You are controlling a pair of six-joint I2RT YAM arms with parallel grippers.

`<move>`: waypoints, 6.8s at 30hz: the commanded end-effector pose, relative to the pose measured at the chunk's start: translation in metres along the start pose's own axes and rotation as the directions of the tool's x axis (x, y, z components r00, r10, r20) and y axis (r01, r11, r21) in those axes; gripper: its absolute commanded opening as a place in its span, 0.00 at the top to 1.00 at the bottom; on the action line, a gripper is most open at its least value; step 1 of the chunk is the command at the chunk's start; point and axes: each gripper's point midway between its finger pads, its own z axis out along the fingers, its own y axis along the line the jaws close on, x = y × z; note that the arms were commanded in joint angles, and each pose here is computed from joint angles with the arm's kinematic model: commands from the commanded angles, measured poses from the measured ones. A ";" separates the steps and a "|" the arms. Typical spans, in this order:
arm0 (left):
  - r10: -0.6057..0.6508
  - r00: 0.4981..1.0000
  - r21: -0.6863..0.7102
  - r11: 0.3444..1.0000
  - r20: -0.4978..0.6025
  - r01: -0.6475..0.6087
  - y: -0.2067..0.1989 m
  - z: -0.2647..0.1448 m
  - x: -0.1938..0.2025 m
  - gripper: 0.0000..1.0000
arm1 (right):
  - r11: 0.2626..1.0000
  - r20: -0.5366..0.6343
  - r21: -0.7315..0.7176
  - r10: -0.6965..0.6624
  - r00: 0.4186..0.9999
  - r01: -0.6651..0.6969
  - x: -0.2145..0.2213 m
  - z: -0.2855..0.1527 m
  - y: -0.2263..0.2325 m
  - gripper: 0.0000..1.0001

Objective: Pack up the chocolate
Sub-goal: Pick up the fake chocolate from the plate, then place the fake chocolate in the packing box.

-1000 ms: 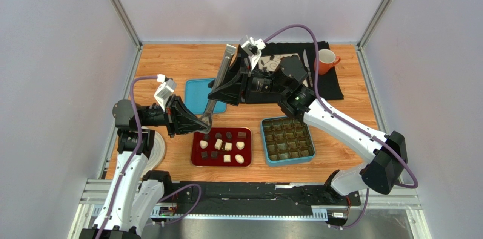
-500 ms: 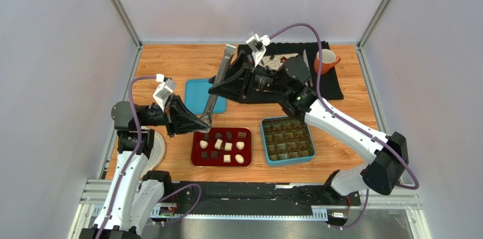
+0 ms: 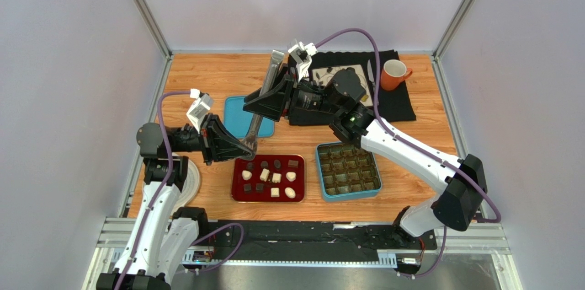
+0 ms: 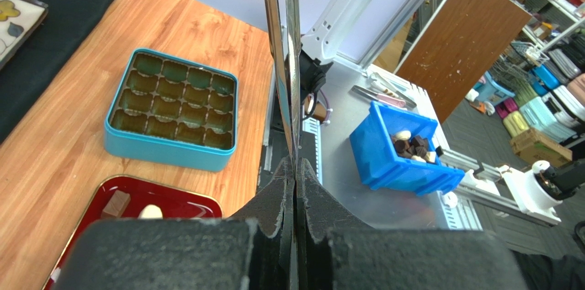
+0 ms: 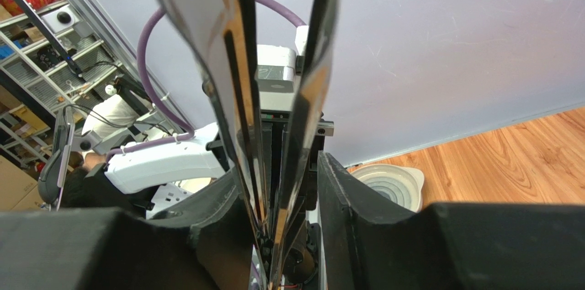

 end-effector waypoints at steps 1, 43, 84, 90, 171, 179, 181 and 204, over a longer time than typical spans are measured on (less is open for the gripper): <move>0.091 0.974 0.173 0.983 -0.208 -0.055 -0.031 -0.015 0.035 1.00 | 0.997 0.055 -0.016 -0.075 0.996 0.076 -0.026 0.006 0.012 0.63; -0.370 0.929 -0.781 0.585 -0.017 0.219 0.194 -0.074 0.041 0.07 | 0.872 -0.185 0.355 -0.287 0.940 0.336 0.005 -0.077 -0.030 1.00; -0.468 0.884 -0.961 0.247 -0.010 0.120 0.194 -0.187 0.181 0.09 | 0.673 -0.225 0.619 -0.341 0.913 0.404 0.165 0.019 -0.139 0.87; -0.457 0.889 -0.953 0.269 0.003 0.141 0.193 -0.181 0.174 0.09 | 0.655 -0.232 0.639 -0.335 0.913 0.403 0.169 0.014 -0.144 0.84; -0.402 0.916 -0.913 0.376 -0.008 0.157 0.174 -0.160 0.149 0.14 | 0.477 -0.250 0.784 -0.341 0.906 0.396 0.091 -0.089 -0.134 0.94; -0.397 0.918 -0.912 0.379 -0.009 0.156 0.172 -0.159 0.147 0.14 | 0.338 -0.268 0.860 -0.340 0.902 0.383 0.069 -0.175 -0.138 0.94; -0.399 0.917 -0.912 0.380 -0.011 0.154 0.172 -0.159 0.148 0.14 | 0.311 -0.266 0.874 -0.336 0.904 0.373 0.067 -0.195 -0.139 0.93; -0.397 0.918 -0.904 0.394 -0.007 0.164 0.170 -0.156 0.141 0.15 | 0.264 -0.284 0.897 -0.272 0.919 0.355 0.086 -0.231 -0.164 0.76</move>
